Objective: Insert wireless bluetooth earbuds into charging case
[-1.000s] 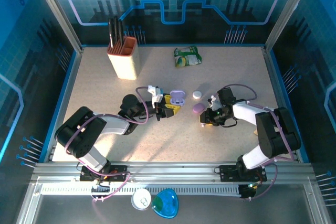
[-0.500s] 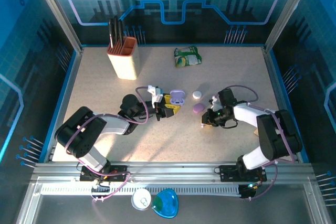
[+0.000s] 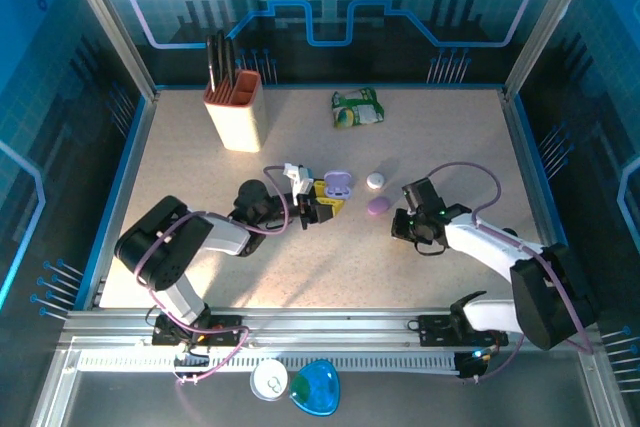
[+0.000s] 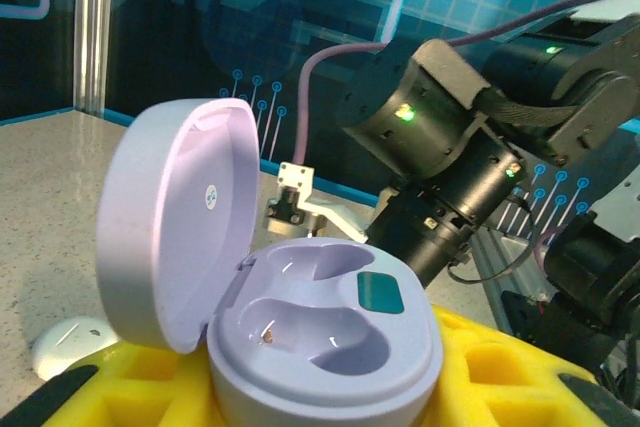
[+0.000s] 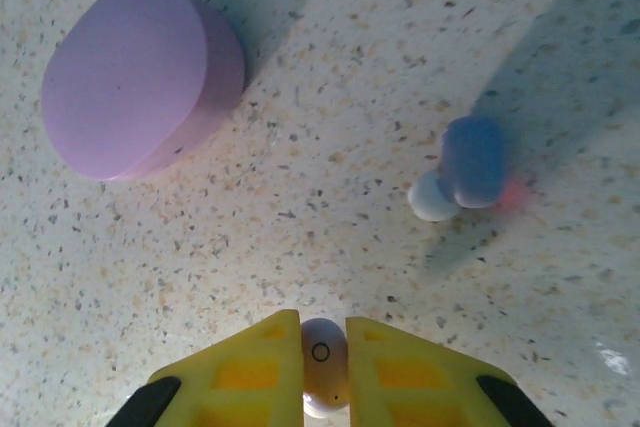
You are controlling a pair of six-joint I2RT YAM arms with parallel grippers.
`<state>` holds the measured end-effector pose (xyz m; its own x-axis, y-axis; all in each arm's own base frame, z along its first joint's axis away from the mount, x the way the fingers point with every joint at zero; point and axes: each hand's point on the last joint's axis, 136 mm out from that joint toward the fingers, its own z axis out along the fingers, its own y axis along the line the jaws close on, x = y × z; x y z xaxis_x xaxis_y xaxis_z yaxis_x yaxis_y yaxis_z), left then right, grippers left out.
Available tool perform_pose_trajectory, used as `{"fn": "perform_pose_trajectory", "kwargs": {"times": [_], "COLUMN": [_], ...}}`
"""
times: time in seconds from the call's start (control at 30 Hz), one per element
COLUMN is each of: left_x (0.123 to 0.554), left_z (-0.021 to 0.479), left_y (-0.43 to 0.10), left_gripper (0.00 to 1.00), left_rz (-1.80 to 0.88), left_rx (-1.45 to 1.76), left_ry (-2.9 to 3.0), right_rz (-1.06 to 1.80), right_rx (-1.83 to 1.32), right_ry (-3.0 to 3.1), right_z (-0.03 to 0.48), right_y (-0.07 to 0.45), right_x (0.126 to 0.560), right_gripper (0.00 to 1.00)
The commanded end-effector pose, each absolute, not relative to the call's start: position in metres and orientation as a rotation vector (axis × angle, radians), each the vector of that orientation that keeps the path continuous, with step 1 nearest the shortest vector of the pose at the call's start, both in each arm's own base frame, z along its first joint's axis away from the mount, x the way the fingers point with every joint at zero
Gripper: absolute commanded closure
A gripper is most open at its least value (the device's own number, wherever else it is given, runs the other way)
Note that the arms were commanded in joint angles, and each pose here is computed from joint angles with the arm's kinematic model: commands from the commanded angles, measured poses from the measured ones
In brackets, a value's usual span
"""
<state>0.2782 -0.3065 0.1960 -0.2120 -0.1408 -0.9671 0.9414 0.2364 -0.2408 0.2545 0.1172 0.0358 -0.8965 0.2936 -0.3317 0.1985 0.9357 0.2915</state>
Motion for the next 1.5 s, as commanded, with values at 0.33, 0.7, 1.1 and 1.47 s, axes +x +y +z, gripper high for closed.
{"fn": "perform_pose_trajectory", "kwargs": {"times": [0.33, 0.7, 1.1, 1.47], "left_x": [0.299, 0.319, 0.325, 0.317], "left_z": [0.183, 0.156, 0.138, 0.143], "left_y": [-0.311, -0.321, -0.326, -0.332], "left_gripper": [0.72, 0.72, 0.72, 0.72], "left_rz": [-1.122, -0.960, -0.902, -0.914], "left_rx": [0.828, 0.795, 0.796, 0.814], "left_ry": [1.376, 1.418, 1.445, 1.427], "right_rz": [0.234, 0.408, 0.570, 0.642], "right_rx": [0.416, 0.296, 0.057, -0.054], "right_ry": [2.626, 2.529, 2.419, 2.415], "right_z": [0.060, 0.121, 0.188, 0.196], "right_y": [0.112, 0.151, 0.220, 0.260], "right_x": [0.263, 0.272, 0.289, 0.307], "right_gripper": [0.84, 0.84, 0.84, 0.84]}}
